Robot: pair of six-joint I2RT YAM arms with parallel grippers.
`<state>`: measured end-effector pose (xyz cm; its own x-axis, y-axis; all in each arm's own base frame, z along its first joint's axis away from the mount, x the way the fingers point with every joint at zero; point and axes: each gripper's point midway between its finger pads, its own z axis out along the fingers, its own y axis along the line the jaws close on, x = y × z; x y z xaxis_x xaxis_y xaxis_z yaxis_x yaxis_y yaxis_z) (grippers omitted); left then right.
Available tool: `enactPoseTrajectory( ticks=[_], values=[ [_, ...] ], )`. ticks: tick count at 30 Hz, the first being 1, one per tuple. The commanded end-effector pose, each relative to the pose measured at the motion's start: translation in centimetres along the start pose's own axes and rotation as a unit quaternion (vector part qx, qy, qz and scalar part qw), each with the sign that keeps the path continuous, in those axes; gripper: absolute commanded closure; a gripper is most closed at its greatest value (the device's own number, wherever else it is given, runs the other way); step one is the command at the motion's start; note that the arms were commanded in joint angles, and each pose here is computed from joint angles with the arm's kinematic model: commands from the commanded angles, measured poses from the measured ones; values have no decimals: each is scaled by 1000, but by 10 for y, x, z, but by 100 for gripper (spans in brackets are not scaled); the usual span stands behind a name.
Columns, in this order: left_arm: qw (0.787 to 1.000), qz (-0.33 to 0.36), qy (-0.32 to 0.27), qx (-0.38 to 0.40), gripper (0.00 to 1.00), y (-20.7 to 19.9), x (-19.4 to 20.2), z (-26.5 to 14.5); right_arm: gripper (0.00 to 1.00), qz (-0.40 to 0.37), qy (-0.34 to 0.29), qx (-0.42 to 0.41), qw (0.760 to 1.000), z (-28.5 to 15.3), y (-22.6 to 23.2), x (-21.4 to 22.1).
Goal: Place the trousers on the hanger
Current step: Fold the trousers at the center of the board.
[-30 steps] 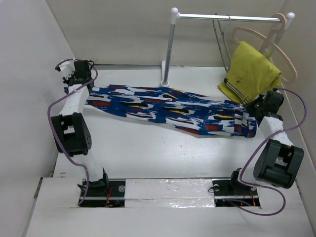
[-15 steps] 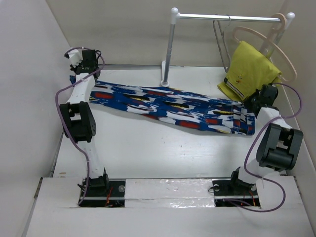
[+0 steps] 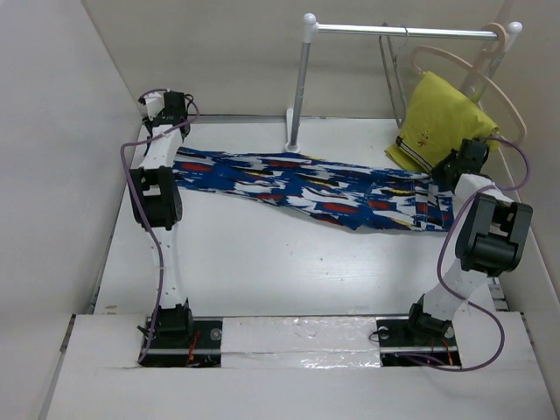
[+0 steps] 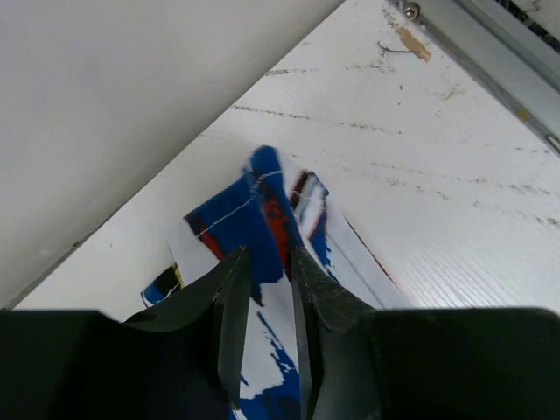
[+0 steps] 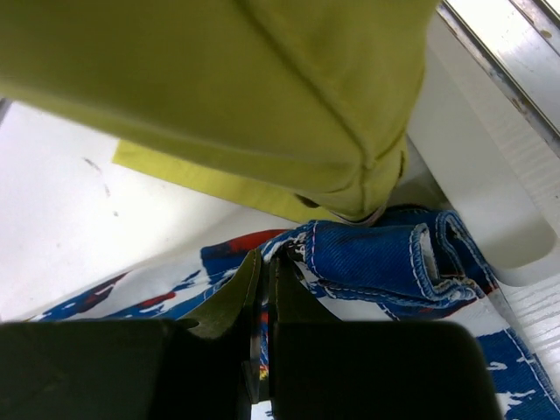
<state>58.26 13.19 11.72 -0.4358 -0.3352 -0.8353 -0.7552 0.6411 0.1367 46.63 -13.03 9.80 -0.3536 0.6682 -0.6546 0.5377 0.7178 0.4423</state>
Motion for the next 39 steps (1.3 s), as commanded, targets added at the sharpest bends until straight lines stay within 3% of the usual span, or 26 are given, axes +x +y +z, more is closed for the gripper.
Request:
enactPoseTrajectory(
  ticks=[1,3,4,5,9,10,12,13,14,17,22,23,24,25,26,30,34,38,39],
  values=[
    [999,-21,-42,6,76,6,-44,-9,100,-18,-75,-6,997,-1,15,-45],
    [999,-23,-47,15,74,2,-47,-9,98,-19,-81,4,996,0,14,-46],
    [998,-20,-52,22,68,0,-49,-9,98,-22,-84,0,996,0,19,-46],
    [998,-15,-53,29,50,-3,-51,-8,95,-24,-84,-3,996,0,23,-44],
    [997,-39,-46,46,38,-2,-55,-14,85,-31,-83,-26,996,-3,41,-43],
    [997,-48,-43,51,38,-2,-55,-18,79,-33,-87,-30,995,-7,44,-47],
    [994,-76,-45,65,37,14,-64,-29,47,-39,-91,-40,994,-17,53,-49],
    [993,-84,-50,70,37,12,-67,-29,47,-45,-86,-59,994,-24,63,-45],
    [992,-93,-50,67,37,25,-68,-36,32,-46,-87,-62,993,-30,64,-46],
    [989,-116,-51,78,38,40,-61,-47,15,-49,-103,-96,989,-56,74,-41],
    [985,-143,2,97,64,56,-26,-40,21,-58,-99,-168,979,-97,100,-8],
    [986,-141,14,91,67,62,-14,-36,32,-62,-83,-175,979,-100,100,12],
    [984,-140,23,103,69,59,-7,-38,49,-65,-88,-195,975,-114,107,15],
    [983,-142,29,109,70,56,-1,-37,70,-64,-88,-209,972,-119,112,21],
    [983,-144,41,108,70,61,10,-32,100,-70,-80,-224,969,-125,119,33],
    [972,-165,89,140,63,54,32,-20,100,-89,-32,-300,949,-149,139,88],
    [966,-173,100,165,57,40,40,-14,99,-139,-16,-327,935,-173,150,127],
    [961,-180,98,186,54,32,48,-11,66,-182,11,-350,919,-189,149,165],
    [960,-180,100,191,54,29,49,-11,62,-193,17,-357,914,-192,150,173]
  ],
)
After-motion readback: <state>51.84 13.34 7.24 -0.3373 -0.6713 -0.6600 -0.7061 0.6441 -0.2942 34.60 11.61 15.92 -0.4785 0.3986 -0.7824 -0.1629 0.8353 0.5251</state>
